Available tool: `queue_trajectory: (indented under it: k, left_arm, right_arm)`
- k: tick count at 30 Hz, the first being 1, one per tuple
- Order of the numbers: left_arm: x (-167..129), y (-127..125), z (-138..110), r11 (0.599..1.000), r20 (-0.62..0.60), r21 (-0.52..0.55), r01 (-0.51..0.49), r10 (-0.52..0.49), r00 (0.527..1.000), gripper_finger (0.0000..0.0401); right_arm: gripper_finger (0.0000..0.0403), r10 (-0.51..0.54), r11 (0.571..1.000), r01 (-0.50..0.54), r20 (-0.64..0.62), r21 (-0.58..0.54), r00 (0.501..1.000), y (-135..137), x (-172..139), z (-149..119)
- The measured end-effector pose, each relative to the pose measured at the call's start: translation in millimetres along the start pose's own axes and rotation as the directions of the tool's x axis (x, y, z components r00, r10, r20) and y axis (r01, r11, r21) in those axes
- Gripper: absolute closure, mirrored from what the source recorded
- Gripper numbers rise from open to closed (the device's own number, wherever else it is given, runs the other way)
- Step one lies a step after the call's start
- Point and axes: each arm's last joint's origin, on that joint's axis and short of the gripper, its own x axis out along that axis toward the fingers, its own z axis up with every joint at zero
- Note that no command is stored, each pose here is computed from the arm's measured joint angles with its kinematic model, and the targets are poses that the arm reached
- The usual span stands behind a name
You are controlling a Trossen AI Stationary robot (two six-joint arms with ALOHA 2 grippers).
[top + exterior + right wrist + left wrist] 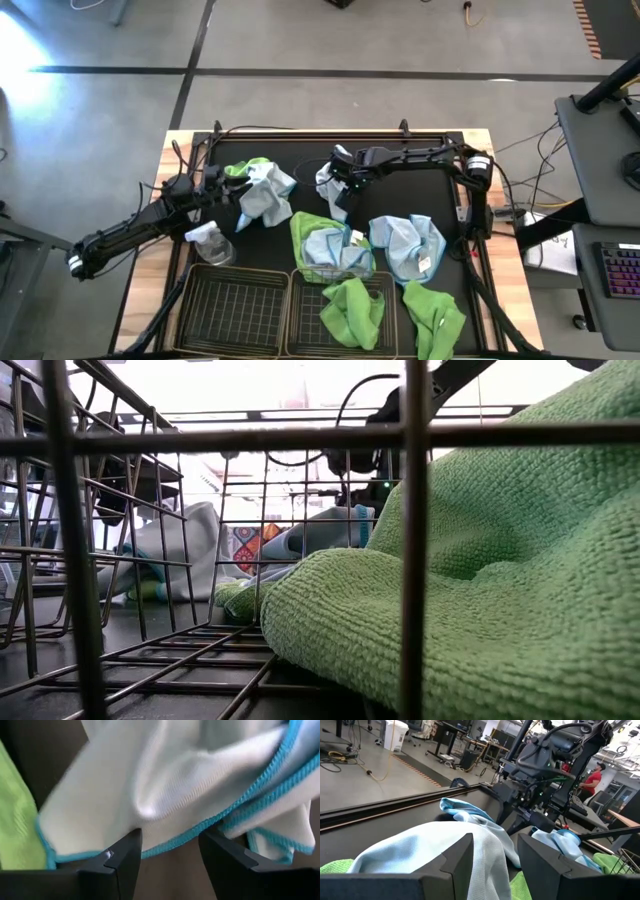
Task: Sort microfiber towel by color & place in baskets
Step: Put the top right blue towel into the left wire basket
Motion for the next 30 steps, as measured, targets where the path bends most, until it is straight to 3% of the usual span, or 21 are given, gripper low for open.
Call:
queue_trajectory:
  k: [12, 30]
  left_arm:
    - [0.0, 0.0, 0.0, 1.000, 0.000, 0.000, 0.000, 0.000, 1.000, 0.0262]
    - [0.0, 0.0, 0.0, 1.000, 0.000, 0.000, 0.000, 0.000, 1.000, 0.0262]
  right_arm:
    - [0.0211, 0.175, 0.984, -0.176, 0.087, 0.006, 0.981, 7.6, -1.3, 10.5]
    - [0.0211, 0.210, 0.977, -0.210, 0.165, -0.018, 0.964, 8.6, -20.6, 15.2]
